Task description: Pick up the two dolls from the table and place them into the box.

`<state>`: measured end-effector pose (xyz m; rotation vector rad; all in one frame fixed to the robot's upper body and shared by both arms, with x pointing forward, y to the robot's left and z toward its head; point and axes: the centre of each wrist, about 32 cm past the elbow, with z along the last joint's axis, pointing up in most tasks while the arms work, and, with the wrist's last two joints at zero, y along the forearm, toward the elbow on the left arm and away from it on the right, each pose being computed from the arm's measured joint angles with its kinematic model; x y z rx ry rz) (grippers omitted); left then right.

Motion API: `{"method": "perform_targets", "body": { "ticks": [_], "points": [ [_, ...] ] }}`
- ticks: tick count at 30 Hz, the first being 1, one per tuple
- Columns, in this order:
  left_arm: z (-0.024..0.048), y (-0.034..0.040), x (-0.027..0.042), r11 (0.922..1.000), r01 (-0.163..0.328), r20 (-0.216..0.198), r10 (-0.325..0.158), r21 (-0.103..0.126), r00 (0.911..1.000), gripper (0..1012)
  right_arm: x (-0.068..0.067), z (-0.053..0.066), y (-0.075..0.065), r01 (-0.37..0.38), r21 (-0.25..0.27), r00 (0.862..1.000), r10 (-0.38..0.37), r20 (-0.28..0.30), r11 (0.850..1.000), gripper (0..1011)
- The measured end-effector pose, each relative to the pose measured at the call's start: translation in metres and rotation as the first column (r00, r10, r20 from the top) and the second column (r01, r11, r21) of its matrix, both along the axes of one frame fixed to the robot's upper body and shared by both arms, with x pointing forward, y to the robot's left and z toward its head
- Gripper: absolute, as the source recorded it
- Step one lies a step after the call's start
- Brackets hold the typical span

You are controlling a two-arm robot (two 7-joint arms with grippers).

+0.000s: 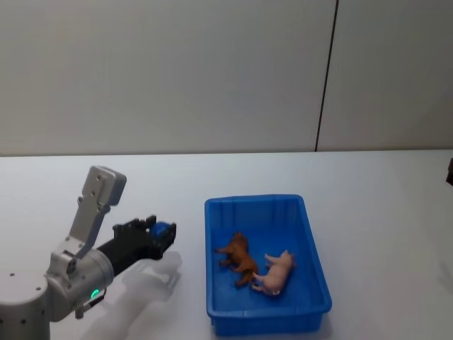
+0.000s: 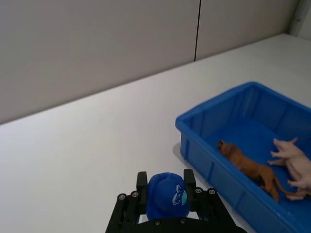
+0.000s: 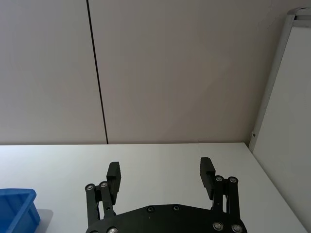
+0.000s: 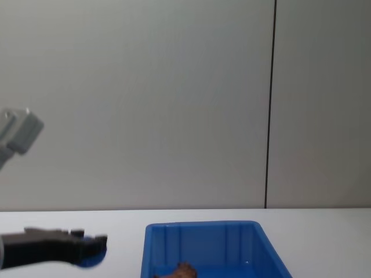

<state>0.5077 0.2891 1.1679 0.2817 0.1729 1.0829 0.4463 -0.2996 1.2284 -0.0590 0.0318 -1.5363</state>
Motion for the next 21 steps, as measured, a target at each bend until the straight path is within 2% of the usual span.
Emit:
{"method": "perform_targets", "body": {
  "ticks": [4, 5, 6, 8, 11, 15, 21],
  "points": [
    [0.0115, -0.0014, 0.0007, 0.9998, -0.011, 0.063, 0.012, -0.016, 0.9979, 442, 0.000, 0.000, 0.000, 0.000, 0.000, 1.000, 0.000, 0.000, 1.000, 1001],
    [0.0115, -0.0014, 0.0007, 0.9998, -0.011, 0.063, 0.012, -0.016, 0.9979, 440, 0.000, 0.000, 0.000, 0.000, 0.000, 1.000, 0.000, 0.000, 1.000, 1001],
    [0.0187, -0.0026, 0.0021, 0.9996, -0.011, 0.097, 0.013, -0.026, 0.9952, 432, 0.000, 0.000, 0.000, 0.000, 0.000, 1.000, 0.000, 0.000, 1.000, 1001],
    [0.0210, -0.0031, 0.0027, 0.9994, -0.010, 0.109, 0.013, -0.032, 0.9939, 420, 0.000, 0.000, 0.000, 0.000, 0.000, 1.000, 0.000, 0.000, 1.000, 1001],
    [0.0310, -0.0062, 0.0058, 0.9985, 0.000, 0.152, 0.009, -0.055, 0.9883, 398, 0.000, 0.000, 0.000, 0.000, 0.000, 1.000, 0.000, 0.000, 1.000, 1001],
    [0.0435, -0.0115, 0.0110, 0.9950, 0.033, 0.203, -0.013, -0.094, 0.9792, 372, 0.000, 0.000, 0.000, 0.000, 0.000, 1.000, 0.000, 0.000, 1.000, 1001],
    [0.0549, -0.0180, 0.0177, 0.9863, 0.090, 0.239, -0.055, -0.138, 0.9695, 336, 0.000, 0.000, 0.000, 0.000, 0.000, 1.000, 0.000, 0.000, 1.000, 1001]
  ]
}}
